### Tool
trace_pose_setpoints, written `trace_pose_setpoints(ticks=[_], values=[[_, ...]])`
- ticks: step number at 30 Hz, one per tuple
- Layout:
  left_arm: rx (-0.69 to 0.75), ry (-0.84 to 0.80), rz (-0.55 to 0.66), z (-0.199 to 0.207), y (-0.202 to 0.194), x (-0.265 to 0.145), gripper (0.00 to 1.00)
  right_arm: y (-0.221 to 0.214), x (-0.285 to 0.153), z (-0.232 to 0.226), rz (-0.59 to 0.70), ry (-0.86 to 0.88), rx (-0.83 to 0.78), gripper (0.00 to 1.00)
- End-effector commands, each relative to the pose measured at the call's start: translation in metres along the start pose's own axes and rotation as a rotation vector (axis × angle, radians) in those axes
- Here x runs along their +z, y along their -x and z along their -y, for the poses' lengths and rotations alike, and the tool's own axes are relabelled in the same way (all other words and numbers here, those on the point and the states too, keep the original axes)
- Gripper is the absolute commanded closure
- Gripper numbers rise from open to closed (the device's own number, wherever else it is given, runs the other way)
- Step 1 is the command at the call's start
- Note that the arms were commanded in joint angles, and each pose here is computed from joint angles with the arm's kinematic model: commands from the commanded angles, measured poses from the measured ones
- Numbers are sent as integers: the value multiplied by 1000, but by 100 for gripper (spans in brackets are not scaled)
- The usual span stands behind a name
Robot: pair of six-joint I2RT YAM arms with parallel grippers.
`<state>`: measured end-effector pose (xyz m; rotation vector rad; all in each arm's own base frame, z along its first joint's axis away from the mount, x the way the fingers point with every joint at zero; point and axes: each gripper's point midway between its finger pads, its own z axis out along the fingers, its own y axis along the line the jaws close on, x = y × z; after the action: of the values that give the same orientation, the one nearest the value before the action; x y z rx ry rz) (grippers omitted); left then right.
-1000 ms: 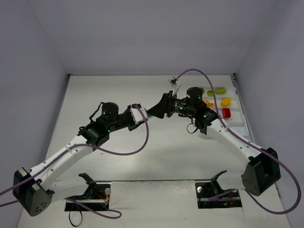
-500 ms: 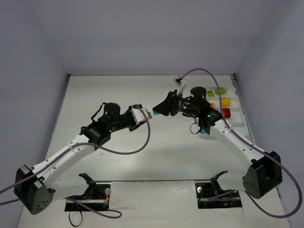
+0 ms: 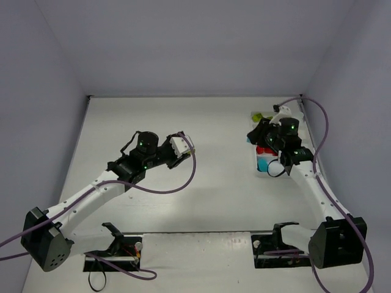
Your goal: Sort the legos into containers by color
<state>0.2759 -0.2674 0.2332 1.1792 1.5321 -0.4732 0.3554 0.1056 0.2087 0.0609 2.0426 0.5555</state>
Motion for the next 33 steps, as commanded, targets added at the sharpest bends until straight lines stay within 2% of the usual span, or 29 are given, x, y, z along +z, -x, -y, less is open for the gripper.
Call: trace_pose_setpoints(ticks=[1, 2, 5, 9, 17, 18, 22, 26, 28, 33], values=[[-13, 91, 81, -25, 42, -5, 100, -13, -14, 77, 17, -327, 28, 100], [-16, 96, 73, -27, 41, -4, 100, -32, -19, 99, -21, -398, 62, 100], [-36, 95, 32, -26, 33, -4, 100, -47, -34, 139, -18, -560, 140, 100], [-19, 108, 29, -28, 32, -7, 100, -61, -48, 172, -21, -689, 221, 100], [12, 105, 76, -24, 42, -17, 100, -82, -42, 207, -89, -759, 311, 88], [18, 107, 79, -24, 42, -18, 100, -84, -39, 208, -91, -756, 315, 78], [19, 95, 85, -21, 42, -18, 100, -80, -35, 210, -72, -744, 309, 51], [38, 68, 94, -16, 42, -17, 100, -50, -29, 179, -3, -575, 273, 38], [59, 68, 137, -16, 49, -17, 100, -37, -29, 161, 21, -487, 247, 33], [100, 29, 180, -7, 55, -21, 100, 5, -37, 83, 101, -153, 148, 31]])
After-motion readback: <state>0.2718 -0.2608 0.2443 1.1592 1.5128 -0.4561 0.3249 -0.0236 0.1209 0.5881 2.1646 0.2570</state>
